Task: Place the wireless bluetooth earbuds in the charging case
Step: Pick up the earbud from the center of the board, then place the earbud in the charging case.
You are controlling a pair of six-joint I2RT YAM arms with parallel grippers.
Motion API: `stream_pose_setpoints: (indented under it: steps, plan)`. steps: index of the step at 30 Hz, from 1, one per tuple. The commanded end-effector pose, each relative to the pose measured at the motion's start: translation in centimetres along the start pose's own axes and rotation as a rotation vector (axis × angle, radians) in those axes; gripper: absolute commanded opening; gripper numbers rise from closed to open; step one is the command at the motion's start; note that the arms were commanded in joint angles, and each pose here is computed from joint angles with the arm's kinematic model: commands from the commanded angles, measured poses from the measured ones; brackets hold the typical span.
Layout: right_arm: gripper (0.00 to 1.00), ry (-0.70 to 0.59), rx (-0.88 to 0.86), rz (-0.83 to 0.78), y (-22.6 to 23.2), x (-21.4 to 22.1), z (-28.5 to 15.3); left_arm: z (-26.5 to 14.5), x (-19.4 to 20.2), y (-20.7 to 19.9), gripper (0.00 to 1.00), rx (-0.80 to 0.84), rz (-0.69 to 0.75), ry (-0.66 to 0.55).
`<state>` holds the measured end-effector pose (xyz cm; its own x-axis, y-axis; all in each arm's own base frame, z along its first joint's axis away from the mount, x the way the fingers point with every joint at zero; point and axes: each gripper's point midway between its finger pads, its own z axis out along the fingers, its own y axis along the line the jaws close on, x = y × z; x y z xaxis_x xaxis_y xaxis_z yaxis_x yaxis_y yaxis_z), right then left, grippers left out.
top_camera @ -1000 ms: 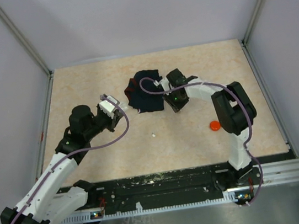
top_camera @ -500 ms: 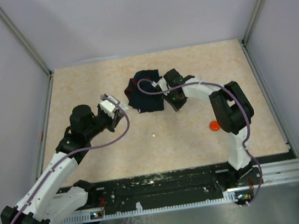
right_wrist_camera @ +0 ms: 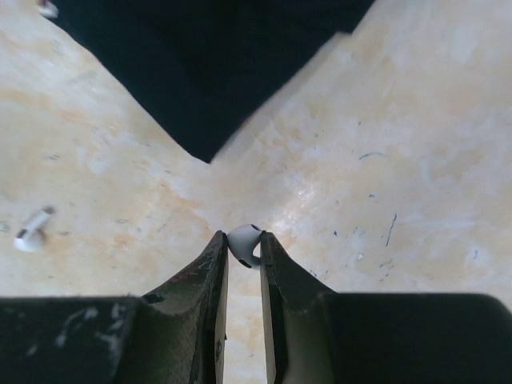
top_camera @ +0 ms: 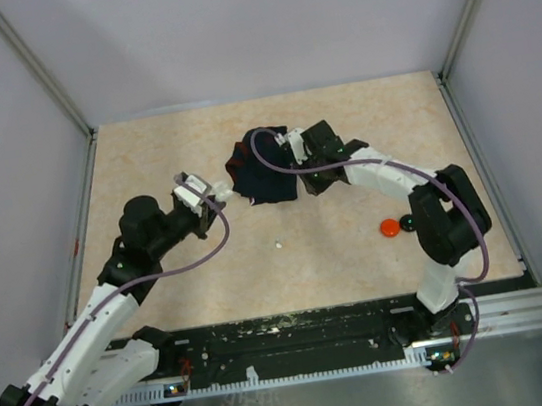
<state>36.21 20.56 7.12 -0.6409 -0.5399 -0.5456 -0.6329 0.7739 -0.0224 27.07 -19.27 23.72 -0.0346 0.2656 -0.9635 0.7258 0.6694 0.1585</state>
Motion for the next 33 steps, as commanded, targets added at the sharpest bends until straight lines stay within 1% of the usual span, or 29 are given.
stream_pose_setpoints:
  steps: [1,3,7,12,16,20,25,29,33]
  plan:
    - [0.18,-0.317,-0.011,0.028,2.3,-7.3,-5.4,-0.1,-1.7,0.0,0.00,-0.010,-0.024,-0.079]
    - [0.18,-0.403,-0.027,0.045,3.4,-8.8,-7.0,-0.2,-2.3,-0.3,0.00,0.004,-0.035,-0.111]
    - [0.18,-0.565,-0.078,0.067,5.7,-11.5,-10.5,-0.4,-3.5,-0.8,0.00,0.017,-0.040,-0.222]
    - [0.18,-0.718,-0.148,0.090,8.2,-14.1,-15.0,-1.0,-5.3,-0.8,0.01,0.003,0.000,-0.379]
    - [0.18,-0.828,-0.213,0.118,10.1,-15.8,-18.2,-0.9,-6.3,-0.7,0.01,0.000,0.029,-0.435]
    - [0.18,-0.912,-0.302,0.139,12.4,-16.9,-21.0,-0.7,-7.5,-0.4,0.02,0.000,0.041,-0.471]
    - [0.18,-1.006,-0.406,0.196,14.5,-17.8,-23.8,-0.9,-8.7,-1.1,0.02,0.034,0.107,-0.557]
    - [0.18,-1.055,-0.514,0.208,16.8,-18.2,-25.6,-1.3,-8.7,-1.8,0.02,0.058,0.153,-0.594]
    - [0.18,-1.087,-0.581,0.203,18.6,-18.0,-26.7,-1.9,-8.2,-2.3,0.02,0.059,0.189,-0.617]
